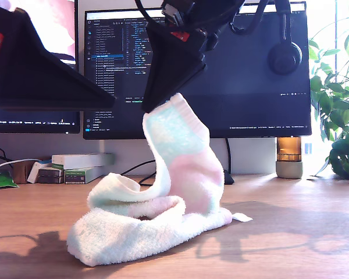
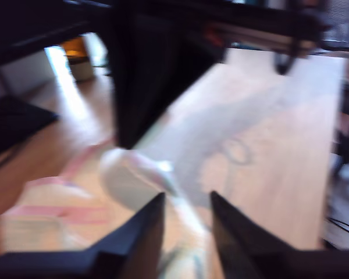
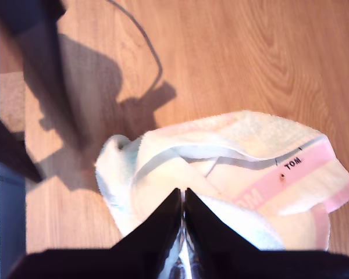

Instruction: Fold the tea towel to a neat square and place it to the right

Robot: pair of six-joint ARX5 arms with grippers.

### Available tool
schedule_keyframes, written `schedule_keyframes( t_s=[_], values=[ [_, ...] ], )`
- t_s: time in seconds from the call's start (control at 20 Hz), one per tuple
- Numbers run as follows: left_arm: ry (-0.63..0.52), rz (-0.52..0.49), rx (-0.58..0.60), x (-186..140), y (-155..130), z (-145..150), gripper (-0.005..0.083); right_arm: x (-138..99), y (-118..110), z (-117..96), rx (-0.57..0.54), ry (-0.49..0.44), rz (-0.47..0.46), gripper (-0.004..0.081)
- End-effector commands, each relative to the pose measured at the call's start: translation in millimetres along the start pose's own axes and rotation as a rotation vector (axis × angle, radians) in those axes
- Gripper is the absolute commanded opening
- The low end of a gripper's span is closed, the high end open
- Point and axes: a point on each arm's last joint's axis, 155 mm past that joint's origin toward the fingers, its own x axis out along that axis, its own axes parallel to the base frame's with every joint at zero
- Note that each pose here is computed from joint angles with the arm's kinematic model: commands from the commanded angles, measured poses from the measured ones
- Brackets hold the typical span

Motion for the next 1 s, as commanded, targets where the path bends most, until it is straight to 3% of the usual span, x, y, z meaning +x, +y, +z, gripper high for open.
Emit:
schedule_keyframes(
  t_s=[0.0, 0.65, 0.75, 0.85, 0.95],
  values=[
    [0.001, 0.017, -0.021, 5.2, 4.1, -0.7, 0.0360, 2.7, 4.3, 3.1, -0.004, -0.008, 0.009, -0.0010],
    [0.061, 0.108, -0.042, 56.6, 32.1, 6.9, 0.0351, 3.3, 5.0, 10.8, 0.028, -0.030, 0.002, -0.0010],
    [0.081, 0.087, -0.046, 62.4, 29.3, 1.7, 0.0225, 3.2, 3.4, 13.6, 0.025, -0.041, -0.004, -0.0010],
    [0.098, 0.027, -0.049, 67.1, 19.1, -3.9, 0.0020, 3.2, 2.6, 14.8, 0.027, -0.046, -0.008, -0.0010],
    [0.116, 0.017, -0.050, 67.7, 17.3, -9.1, -0.0019, 3.1, 2.3, 14.9, 0.027, -0.046, -0.009, -0.0010]
  ],
)
